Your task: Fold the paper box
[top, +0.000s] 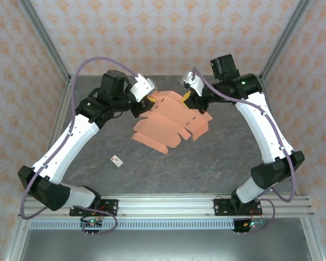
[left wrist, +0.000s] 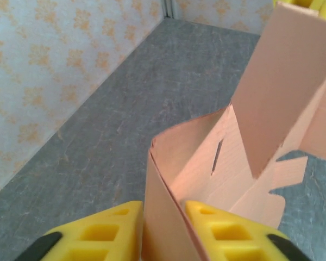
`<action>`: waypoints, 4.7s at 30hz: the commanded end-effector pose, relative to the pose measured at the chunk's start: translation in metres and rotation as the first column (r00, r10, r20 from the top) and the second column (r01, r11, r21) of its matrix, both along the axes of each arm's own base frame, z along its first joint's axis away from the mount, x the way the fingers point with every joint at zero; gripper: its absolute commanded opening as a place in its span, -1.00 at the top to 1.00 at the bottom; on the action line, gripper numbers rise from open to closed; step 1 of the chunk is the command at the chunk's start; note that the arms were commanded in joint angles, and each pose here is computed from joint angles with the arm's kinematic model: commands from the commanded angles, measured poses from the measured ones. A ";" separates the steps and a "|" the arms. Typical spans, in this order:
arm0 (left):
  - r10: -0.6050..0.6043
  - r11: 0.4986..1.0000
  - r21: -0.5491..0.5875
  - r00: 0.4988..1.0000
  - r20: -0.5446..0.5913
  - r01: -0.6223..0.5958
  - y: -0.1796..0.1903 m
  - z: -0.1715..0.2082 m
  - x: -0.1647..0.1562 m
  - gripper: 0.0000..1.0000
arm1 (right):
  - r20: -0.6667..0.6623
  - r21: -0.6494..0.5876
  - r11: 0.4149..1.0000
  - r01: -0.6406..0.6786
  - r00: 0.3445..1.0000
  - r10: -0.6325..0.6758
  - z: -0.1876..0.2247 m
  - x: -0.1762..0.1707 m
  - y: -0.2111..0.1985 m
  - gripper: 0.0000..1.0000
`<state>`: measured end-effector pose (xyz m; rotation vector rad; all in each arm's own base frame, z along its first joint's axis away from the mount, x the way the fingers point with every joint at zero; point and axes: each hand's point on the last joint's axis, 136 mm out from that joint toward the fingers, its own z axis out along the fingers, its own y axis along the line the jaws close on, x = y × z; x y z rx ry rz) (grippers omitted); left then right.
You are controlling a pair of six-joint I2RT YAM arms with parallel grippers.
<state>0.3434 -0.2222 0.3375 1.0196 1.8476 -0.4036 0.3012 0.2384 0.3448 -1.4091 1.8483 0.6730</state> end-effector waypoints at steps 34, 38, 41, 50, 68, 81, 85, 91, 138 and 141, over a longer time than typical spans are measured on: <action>-0.111 0.970 -0.233 0.983 -0.148 0.074 0.010 -0.013 -0.028 1.00 | 0.005 -0.022 1.000 -0.017 1.000 0.017 -0.027 0.017 0.005 1.00; -0.109 0.967 -0.243 0.983 -0.149 0.071 0.010 -0.013 -0.029 0.58 | 0.040 -0.013 1.000 -0.013 0.999 0.014 -0.020 0.016 0.003 1.00; -0.101 0.968 -0.244 0.985 -0.138 0.065 0.012 -0.018 -0.031 0.23 | 0.075 -0.006 1.000 -0.030 0.997 0.030 -0.011 0.011 0.002 1.00; -0.053 0.969 -0.246 0.995 -0.081 0.032 0.021 -0.027 -0.023 -0.24 | 0.063 0.029 0.995 -0.100 0.993 0.098 -0.001 -0.006 0.002 1.00; -0.243 0.947 -0.248 0.960 -0.141 0.204 0.001 -0.031 -0.027 -0.20 | 0.051 0.056 0.985 -0.163 0.986 0.161 0.003 -0.022 -0.003 1.00; -0.290 0.928 -0.291 0.943 -0.163 0.235 -0.003 -0.021 -0.039 1.00 | 0.137 0.009 0.999 -0.032 0.990 0.031 -0.001 0.008 -0.007 1.00; -0.224 0.935 -0.322 0.951 -0.212 0.148 -0.001 -0.019 -0.030 1.00 | 0.250 -0.005 0.999 0.037 0.968 -0.035 0.000 0.017 -0.006 1.00; -0.161 0.934 -0.351 0.950 -0.269 0.059 0.001 -0.012 -0.022 1.00 | 0.457 -0.028 0.991 0.131 0.883 -0.104 0.006 0.027 -0.007 1.00; -0.048 0.907 -0.402 0.916 -0.399 -0.128 0.003 -0.021 0.005 1.00 | 0.924 -0.076 0.926 0.370 0.375 -0.074 -0.016 0.040 0.019 1.00; -0.027 0.912 -0.387 0.918 -0.395 -0.139 0.005 -0.024 0.007 1.00 | 0.898 -0.073 0.927 0.367 0.429 -0.099 -0.012 0.039 0.018 1.00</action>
